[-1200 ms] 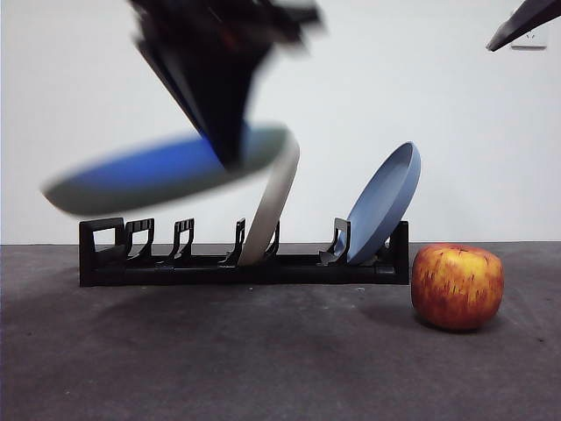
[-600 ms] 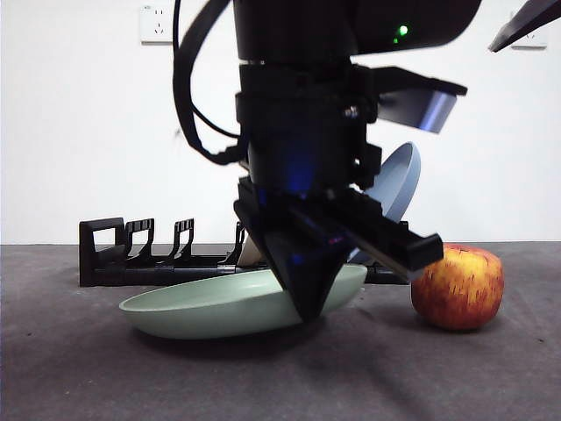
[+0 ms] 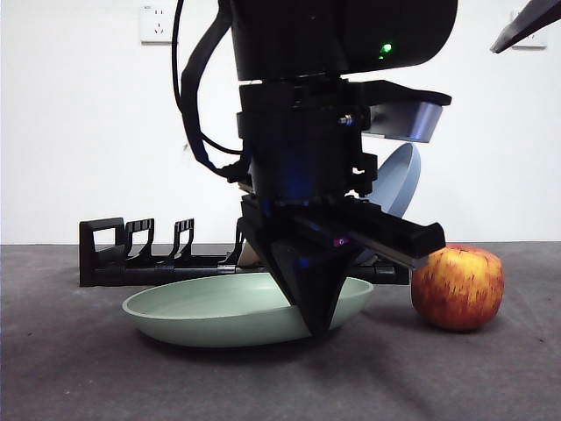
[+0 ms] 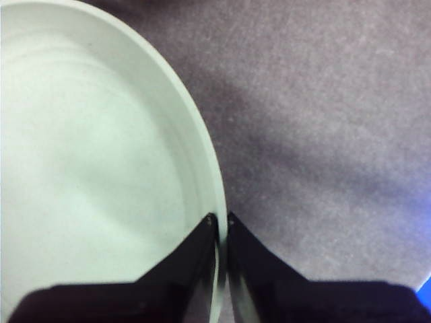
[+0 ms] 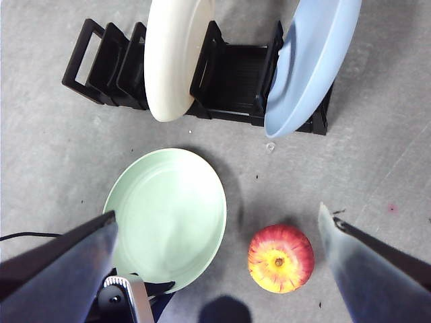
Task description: Take the green plate from the plate rack,put the plate on the table,take the apple from the table,put the apple in the plate
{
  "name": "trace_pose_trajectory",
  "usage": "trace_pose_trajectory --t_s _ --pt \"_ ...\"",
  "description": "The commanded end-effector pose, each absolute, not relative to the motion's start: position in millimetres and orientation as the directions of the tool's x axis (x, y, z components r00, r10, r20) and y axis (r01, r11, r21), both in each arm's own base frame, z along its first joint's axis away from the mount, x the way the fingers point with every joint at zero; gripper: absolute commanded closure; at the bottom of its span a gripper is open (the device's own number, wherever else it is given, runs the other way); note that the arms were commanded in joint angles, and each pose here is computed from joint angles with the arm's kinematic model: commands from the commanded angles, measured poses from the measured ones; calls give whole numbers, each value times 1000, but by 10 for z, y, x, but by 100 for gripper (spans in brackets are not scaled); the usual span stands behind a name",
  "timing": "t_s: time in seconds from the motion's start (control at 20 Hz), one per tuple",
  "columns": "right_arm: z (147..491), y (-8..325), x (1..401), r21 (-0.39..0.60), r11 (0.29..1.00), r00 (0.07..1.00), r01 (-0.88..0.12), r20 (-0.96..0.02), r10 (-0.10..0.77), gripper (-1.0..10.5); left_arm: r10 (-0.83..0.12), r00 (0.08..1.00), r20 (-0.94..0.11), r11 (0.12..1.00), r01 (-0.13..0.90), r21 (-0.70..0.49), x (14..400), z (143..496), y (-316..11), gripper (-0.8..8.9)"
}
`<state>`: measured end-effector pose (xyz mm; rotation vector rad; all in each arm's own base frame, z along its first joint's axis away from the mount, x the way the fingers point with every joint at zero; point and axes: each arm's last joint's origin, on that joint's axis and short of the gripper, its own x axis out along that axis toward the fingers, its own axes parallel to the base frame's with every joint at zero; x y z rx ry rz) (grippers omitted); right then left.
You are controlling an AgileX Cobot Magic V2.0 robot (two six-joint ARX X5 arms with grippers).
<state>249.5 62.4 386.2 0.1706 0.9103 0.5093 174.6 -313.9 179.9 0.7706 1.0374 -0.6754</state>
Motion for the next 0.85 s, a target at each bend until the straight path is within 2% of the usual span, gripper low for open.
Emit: trace_pose_trajectory --t_s 0.05,0.2,0.35,0.6,0.7,0.85 --pt "3874 624 2496 346 870 508 -352 -710 488 447 -103 283 -954 567 804 178 1741 1666 -3117 781" --pt "3871 623 2493 345 870 506 -351 -712 487 447 -90 280 -956 574 799 180 1748 1707 -3079 593" --pt "3866 622 2487 340 870 500 -357 -717 486 447 -141 314 -939 585 792 177 1725 1923 -3033 587" --pt "3858 618 2479 316 871 494 -376 -727 477 446 -371 419 -829 630 769 107 1533 2811 -2716 588" --pt "3836 599 2463 275 898 495 -343 -760 422 446 -484 459 -745 633 772 64 1390 3220 -2462 589" --pt "3796 560 2399 206 937 471 -283 -821 323 446 -604 534 -592 649 761 25 1158 3728 -1987 590"
